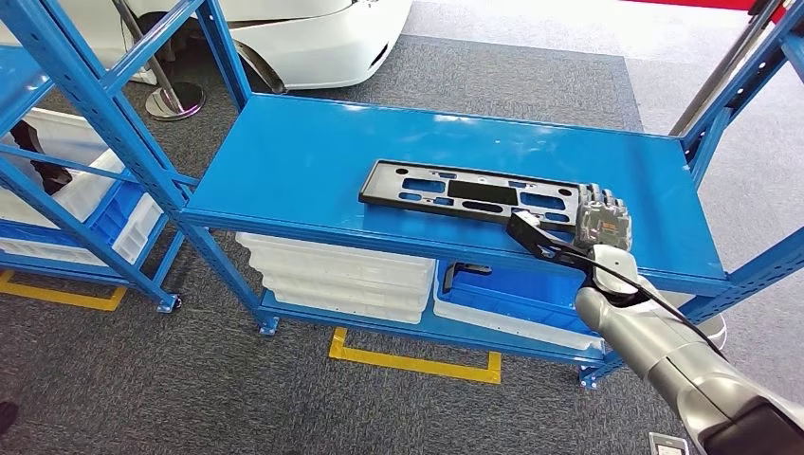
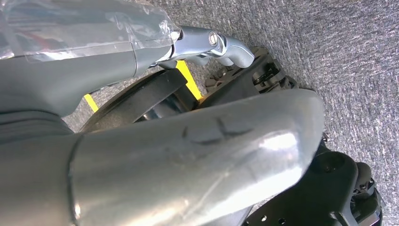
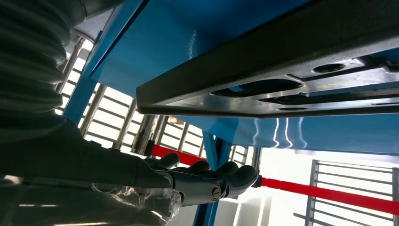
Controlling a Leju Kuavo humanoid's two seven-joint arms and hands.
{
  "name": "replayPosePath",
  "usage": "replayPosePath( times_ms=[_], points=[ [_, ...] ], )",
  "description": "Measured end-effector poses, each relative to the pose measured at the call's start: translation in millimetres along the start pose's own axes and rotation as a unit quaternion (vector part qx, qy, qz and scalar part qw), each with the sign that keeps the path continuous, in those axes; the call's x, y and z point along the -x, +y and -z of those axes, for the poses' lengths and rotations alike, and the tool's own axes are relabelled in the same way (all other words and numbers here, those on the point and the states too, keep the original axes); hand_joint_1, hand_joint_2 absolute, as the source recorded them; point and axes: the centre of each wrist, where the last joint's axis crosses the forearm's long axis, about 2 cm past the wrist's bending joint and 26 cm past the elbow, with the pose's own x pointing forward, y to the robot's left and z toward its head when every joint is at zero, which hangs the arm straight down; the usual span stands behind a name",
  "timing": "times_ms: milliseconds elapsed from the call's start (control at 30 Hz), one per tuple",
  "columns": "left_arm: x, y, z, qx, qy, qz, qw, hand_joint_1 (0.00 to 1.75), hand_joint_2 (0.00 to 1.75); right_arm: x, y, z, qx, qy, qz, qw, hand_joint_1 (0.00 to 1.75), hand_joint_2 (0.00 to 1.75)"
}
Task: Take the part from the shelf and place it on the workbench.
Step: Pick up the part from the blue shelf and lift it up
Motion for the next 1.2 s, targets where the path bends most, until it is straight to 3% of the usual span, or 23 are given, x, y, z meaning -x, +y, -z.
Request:
replayPosePath(
  times_ms=[467,1033,1167,1200],
  points=[
    [-1,0,0,0.002,0.002,0.006,1.0,0.0,0.0,-5,-2,1,0.027,-0.017,-0.046,0.998,0.0,1.75],
    [-1,0,0,0.0,0.002,0.008,1.0,0.0,0.0,-17,-4,0,0.034,-0.042,-0.039,0.998,0.03,1.75],
    [-1,0,0,0.0,0.003,0.009,1.0,0.0,0.0,-18,-2,-1,0.032,-0.043,-0.027,0.998,1.75,1.75],
    [-2,0,0,0.0,0.004,0.009,1.0,0.0,0.0,-18,-1,-1,0.029,-0.042,-0.023,0.998,1.75,1.75]
  ],
)
